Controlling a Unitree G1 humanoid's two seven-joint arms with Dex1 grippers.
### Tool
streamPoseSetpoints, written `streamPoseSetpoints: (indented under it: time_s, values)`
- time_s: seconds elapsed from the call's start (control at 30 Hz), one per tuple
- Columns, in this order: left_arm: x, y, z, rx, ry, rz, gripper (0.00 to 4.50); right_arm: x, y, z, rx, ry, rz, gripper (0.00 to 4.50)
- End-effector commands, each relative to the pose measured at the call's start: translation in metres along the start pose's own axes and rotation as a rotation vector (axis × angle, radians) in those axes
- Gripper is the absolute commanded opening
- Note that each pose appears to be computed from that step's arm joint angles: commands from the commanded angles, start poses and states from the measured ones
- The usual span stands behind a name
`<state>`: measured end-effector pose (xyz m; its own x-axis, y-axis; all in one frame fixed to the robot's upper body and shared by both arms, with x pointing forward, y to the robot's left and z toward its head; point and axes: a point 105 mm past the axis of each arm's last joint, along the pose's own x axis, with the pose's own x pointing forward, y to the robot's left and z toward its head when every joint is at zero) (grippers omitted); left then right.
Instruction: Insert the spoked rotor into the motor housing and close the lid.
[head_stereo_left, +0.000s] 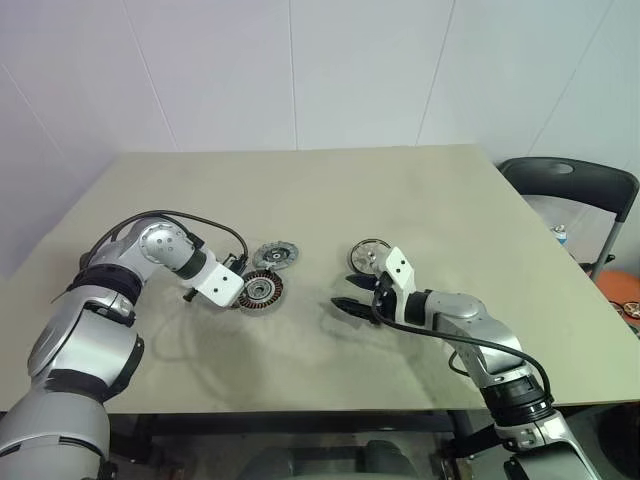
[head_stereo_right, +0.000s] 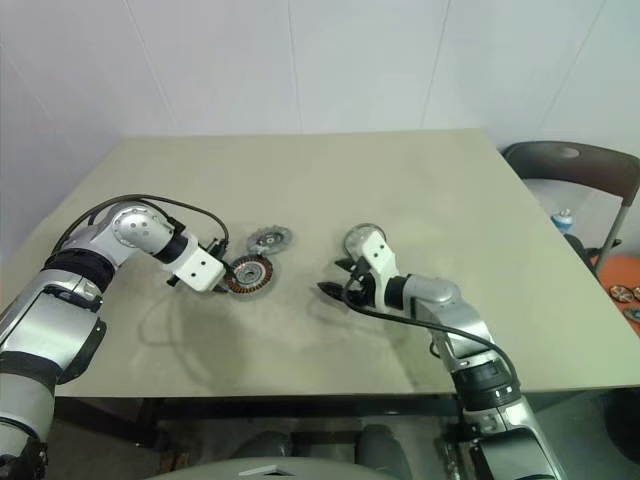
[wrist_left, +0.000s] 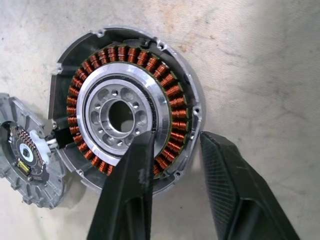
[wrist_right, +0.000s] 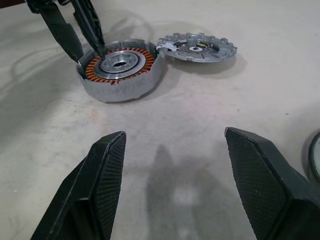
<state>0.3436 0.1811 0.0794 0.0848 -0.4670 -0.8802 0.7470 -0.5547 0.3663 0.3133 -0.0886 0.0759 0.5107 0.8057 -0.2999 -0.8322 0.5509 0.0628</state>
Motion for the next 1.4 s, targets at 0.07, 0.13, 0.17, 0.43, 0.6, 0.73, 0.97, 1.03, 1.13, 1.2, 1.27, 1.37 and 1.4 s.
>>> streamPoseSetpoints:
  time_s: [0.07,0.13,0.17,0.43,0.6,0.73,0.97,1.03,1.13,1.2,1.27,1.37,1.4]
  values:
    - [0.009,-0.012,-0.004,-0.03,0.012,-0.06,1.25,-0.004,-0.002,0.019,-0.042,-0.058,-0.007,3.32]
    - [0.008,-0.011,-0.005,-0.032,0.017,-0.052,0.78,-0.004,-0.002,0.019,-0.045,-0.057,-0.01,3.32]
    - [0.007,-0.01,-0.006,-0.03,0.02,-0.036,0.51,-0.004,-0.002,0.019,-0.044,-0.058,-0.008,3.32]
    - [0.0,0.005,0.001,0.047,0.01,0.048,0.51,-0.002,0.0,0.017,-0.046,-0.049,0.003,3.32]
    - [0.0,0.009,0.006,0.114,0.003,0.061,0.51,-0.001,0.0,0.018,-0.047,-0.051,0.002,3.32]
    - [0.003,0.021,0.019,0.167,-0.042,0.114,0.51,-0.001,0.0,0.017,-0.048,-0.049,0.004,3.32]
    - [0.004,0.035,0.035,0.253,-0.083,0.143,0.51,-0.001,0.0,0.016,-0.047,-0.047,-0.001,3.32]
    - [0.005,0.038,0.038,0.271,-0.085,0.143,0.51,-0.001,-0.001,0.016,-0.047,-0.046,-0.002,3.32]
    - [0.006,0.044,0.042,0.29,-0.09,0.156,0.51,-0.001,-0.001,0.016,-0.048,-0.045,-0.004,3.32]
    - [0.006,0.044,0.042,0.261,-0.101,0.154,0.51,-0.001,-0.001,0.016,-0.048,-0.045,-0.005,3.32]
    - [0.005,0.039,0.037,0.252,-0.082,0.13,0.51,-0.002,-0.002,0.015,-0.047,-0.045,-0.009,3.32]
    - [0.003,0.035,0.032,0.228,-0.066,0.12,0.12,-0.002,-0.002,0.014,-0.046,-0.043,-0.012,3.32]
    - [0.002,0.033,0.029,0.222,-0.057,0.11,0.01,-0.002,-0.003,0.014,-0.046,-0.042,-0.013,3.32]
